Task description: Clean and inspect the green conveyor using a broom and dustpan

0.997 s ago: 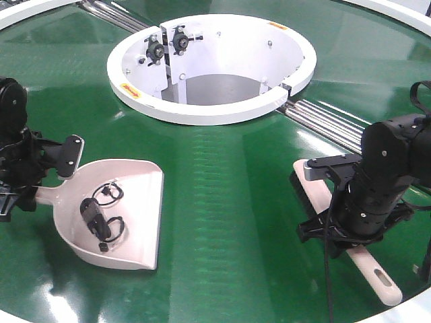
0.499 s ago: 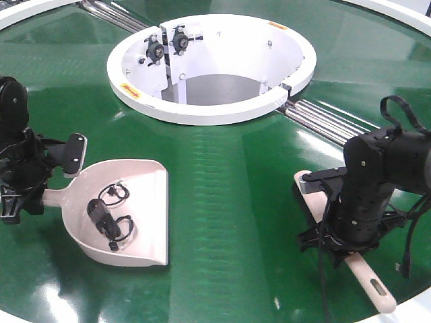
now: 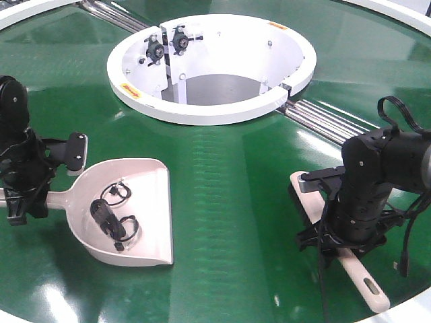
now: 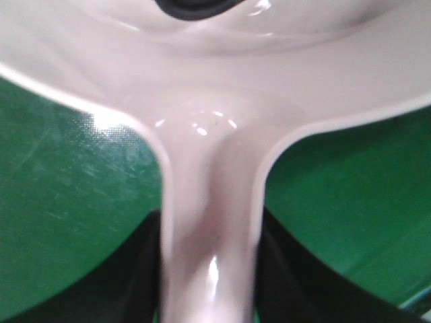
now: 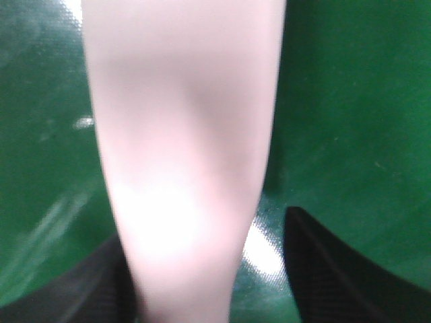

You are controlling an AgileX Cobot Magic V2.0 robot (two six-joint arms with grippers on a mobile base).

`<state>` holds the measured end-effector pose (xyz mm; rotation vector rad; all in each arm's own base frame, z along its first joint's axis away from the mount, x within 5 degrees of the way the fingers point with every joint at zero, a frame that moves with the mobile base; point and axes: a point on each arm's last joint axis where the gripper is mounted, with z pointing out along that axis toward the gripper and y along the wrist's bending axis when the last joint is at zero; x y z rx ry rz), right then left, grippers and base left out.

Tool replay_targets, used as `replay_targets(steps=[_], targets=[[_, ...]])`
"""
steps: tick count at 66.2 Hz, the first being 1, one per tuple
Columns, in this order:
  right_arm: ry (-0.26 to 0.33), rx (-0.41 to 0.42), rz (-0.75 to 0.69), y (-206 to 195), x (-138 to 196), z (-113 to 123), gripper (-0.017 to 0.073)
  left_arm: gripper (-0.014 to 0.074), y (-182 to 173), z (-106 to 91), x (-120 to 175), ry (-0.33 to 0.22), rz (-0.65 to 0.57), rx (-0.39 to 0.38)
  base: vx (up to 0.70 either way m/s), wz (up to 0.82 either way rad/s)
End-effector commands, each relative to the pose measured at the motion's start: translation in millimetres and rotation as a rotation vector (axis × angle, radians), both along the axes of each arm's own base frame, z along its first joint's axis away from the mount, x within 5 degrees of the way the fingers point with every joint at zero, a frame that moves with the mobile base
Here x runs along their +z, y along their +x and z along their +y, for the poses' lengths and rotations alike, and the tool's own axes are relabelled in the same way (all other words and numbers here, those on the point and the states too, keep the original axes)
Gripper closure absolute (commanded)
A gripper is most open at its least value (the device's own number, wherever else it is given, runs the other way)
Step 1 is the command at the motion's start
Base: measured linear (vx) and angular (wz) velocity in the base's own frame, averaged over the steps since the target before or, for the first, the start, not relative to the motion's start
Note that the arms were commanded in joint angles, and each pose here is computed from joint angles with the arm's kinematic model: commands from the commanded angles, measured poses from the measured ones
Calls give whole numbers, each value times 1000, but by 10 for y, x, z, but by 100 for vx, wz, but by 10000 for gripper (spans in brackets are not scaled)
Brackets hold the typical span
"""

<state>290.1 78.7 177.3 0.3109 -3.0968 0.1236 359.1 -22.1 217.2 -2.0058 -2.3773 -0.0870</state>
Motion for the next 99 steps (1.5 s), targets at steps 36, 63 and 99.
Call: replay_targets(steps=[36, 63, 99], targets=[[97, 2, -372, -226, 976, -95, 82, 118, -198, -183, 670, -230, -169, 181, 0, 0], [220, 46, -824, -709, 1851, -223, 82, 134, -606, -347, 1449, -523, -392, 214, 0, 0], [304, 150, -1299, -1748, 2611, -494, 82, 314, -1724, -372, 2430, -972, -656, 517, 0, 0]])
